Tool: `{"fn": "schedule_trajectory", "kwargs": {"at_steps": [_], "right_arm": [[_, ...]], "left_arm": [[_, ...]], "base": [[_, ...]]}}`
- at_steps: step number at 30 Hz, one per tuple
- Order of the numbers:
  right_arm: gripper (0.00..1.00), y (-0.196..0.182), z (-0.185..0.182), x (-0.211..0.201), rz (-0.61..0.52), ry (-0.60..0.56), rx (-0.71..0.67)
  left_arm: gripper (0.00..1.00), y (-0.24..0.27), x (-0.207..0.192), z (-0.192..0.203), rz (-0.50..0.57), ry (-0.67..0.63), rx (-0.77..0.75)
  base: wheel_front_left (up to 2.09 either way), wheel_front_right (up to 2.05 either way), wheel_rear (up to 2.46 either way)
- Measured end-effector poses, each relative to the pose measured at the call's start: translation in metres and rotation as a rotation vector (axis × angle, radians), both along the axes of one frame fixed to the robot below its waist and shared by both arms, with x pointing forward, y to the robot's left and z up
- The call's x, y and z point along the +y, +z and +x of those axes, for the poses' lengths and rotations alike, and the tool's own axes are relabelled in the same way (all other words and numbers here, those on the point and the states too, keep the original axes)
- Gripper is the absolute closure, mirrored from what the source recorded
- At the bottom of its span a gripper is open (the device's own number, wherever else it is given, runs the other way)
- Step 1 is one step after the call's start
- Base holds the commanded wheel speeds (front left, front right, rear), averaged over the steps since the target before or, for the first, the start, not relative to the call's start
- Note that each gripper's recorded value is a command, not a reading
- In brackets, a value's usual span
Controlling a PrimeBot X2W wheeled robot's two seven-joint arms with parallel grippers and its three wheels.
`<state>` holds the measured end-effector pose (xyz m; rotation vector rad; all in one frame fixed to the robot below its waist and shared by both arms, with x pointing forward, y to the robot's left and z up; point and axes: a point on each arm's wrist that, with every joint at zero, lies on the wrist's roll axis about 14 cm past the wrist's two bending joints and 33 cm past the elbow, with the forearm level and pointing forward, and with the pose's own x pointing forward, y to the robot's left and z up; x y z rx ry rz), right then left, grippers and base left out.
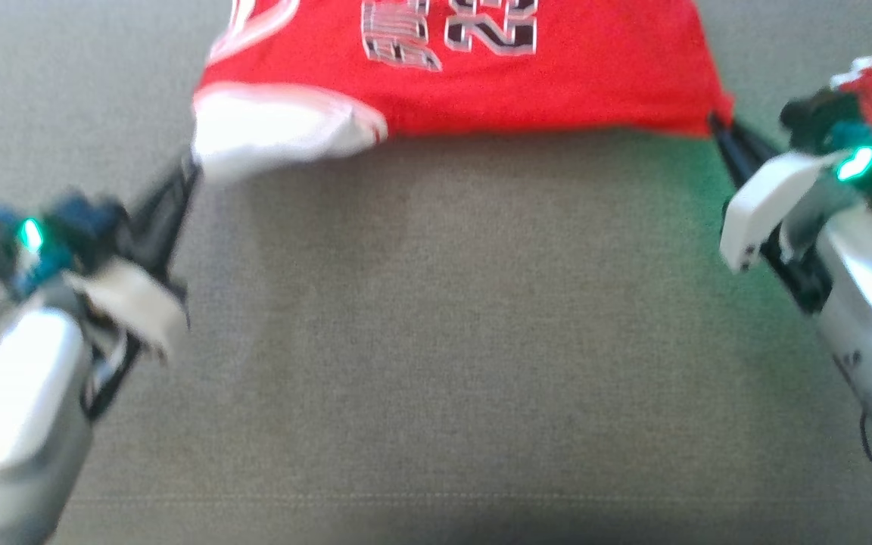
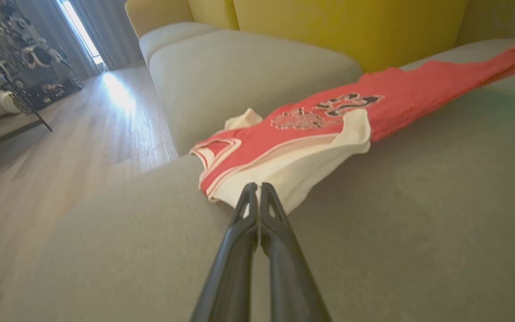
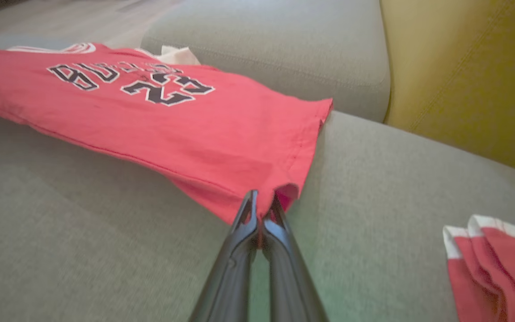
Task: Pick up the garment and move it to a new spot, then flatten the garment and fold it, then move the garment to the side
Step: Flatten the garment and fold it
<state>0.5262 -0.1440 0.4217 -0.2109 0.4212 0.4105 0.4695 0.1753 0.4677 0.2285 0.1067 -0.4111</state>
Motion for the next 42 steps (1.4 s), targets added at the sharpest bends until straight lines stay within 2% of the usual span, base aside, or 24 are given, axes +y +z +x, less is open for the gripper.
{"fn": "schedule_trajectory", "kwargs": {"at_steps": [6,17,27,36,42], "right_arm": [[1.0,-0.011,-0.037,-0.002,-0.025,0.023,0.121],[1.0,-0.03,-0.098,-0.009,-0.072,0.076,0.347],[1.0,-0.038,-0.154,-0.025,-0.099,0.103,0.53],[1.0,-0.037,-0.18,-0.037,-0.091,0.1,0.598],[1.0,-0.033,-0.179,-0.038,-0.077,0.098,0.578]], "left_arm": [[1.0,-0.043,0.007,-0.058,0.051,-0.047,0.168],[1.0,-0.043,0.008,-0.093,0.037,-0.083,0.261],[1.0,-0.046,-0.004,-0.143,-0.021,-0.152,0.4],[1.0,-0.045,-0.011,-0.174,-0.057,-0.208,0.473],[1.0,-0.038,-0.013,-0.171,-0.072,-0.221,0.45]], "base": [[0.0,0.0,0.0],[0.0,0.0,0.0],[0.0,0.0,0.0],[0.0,0.0,0.0],[0.0,0.0,0.0]]}}
